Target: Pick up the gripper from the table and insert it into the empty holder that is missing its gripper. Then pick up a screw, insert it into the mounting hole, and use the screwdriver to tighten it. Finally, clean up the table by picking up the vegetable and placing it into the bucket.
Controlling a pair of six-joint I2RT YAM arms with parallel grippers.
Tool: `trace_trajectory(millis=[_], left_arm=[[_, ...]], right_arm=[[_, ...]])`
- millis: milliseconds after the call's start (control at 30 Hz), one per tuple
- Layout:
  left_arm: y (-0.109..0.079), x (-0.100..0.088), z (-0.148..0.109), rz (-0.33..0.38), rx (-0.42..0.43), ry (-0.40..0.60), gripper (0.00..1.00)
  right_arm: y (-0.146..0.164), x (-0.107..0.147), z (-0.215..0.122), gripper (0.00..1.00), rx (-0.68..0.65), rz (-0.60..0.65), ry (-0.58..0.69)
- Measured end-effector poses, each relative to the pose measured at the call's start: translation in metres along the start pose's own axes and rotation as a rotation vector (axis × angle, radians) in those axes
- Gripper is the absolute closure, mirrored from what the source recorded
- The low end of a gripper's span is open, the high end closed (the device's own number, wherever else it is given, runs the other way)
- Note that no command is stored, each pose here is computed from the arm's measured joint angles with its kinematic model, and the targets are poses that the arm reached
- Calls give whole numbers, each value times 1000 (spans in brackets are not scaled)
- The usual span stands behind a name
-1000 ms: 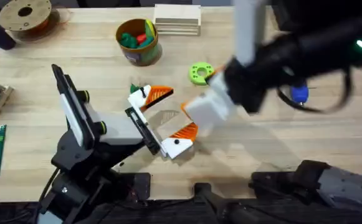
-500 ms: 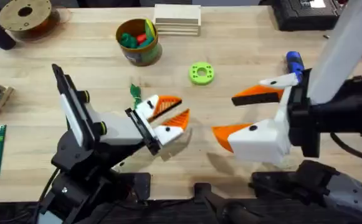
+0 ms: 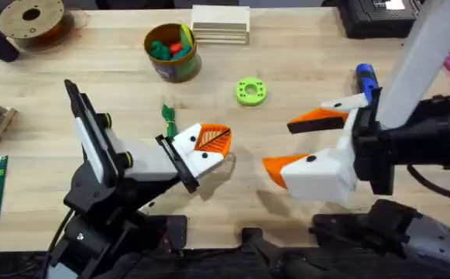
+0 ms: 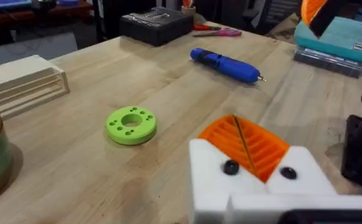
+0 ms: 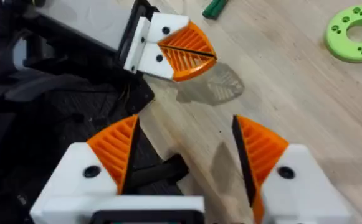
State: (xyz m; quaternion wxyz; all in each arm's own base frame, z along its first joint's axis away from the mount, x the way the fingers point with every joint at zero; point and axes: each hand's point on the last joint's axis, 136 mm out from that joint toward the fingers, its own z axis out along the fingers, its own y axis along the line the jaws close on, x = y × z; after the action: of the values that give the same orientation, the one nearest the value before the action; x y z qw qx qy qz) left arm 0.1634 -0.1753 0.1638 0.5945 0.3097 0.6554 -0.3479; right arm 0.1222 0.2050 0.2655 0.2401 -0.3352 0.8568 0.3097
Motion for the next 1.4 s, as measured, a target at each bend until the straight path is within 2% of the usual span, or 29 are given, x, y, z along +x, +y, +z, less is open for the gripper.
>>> trace_trajectory(millis=[200,400,700,867,1067,1233,1300,1333,1400], left_arm=[[0,0,0,0,0,0,990],[0,0,0,0,0,0,990],[0,0,0,0,0,0,990],[0,0,0,0,0,0,990],[0,0,0,0,0,0,990],[0,0,0,0,0,0,990],[0,0,0,0,0,0,990],[0,0,0,0,0,0,990],[0,0,0,0,0,0,990]], right_arm=[[-7,-2,-1,161,30,14,-9],[-41,-7,-9,159,140,112,-44],[-171,10,-63,156,613,449,-108],[-243,29,-87,156,784,581,-70],[-321,54,-93,156,863,699,-11],[-361,67,-72,156,841,669,75],[-377,69,-63,156,836,646,92],[-398,71,-52,156,836,622,98],[-409,71,-46,156,840,610,94]])
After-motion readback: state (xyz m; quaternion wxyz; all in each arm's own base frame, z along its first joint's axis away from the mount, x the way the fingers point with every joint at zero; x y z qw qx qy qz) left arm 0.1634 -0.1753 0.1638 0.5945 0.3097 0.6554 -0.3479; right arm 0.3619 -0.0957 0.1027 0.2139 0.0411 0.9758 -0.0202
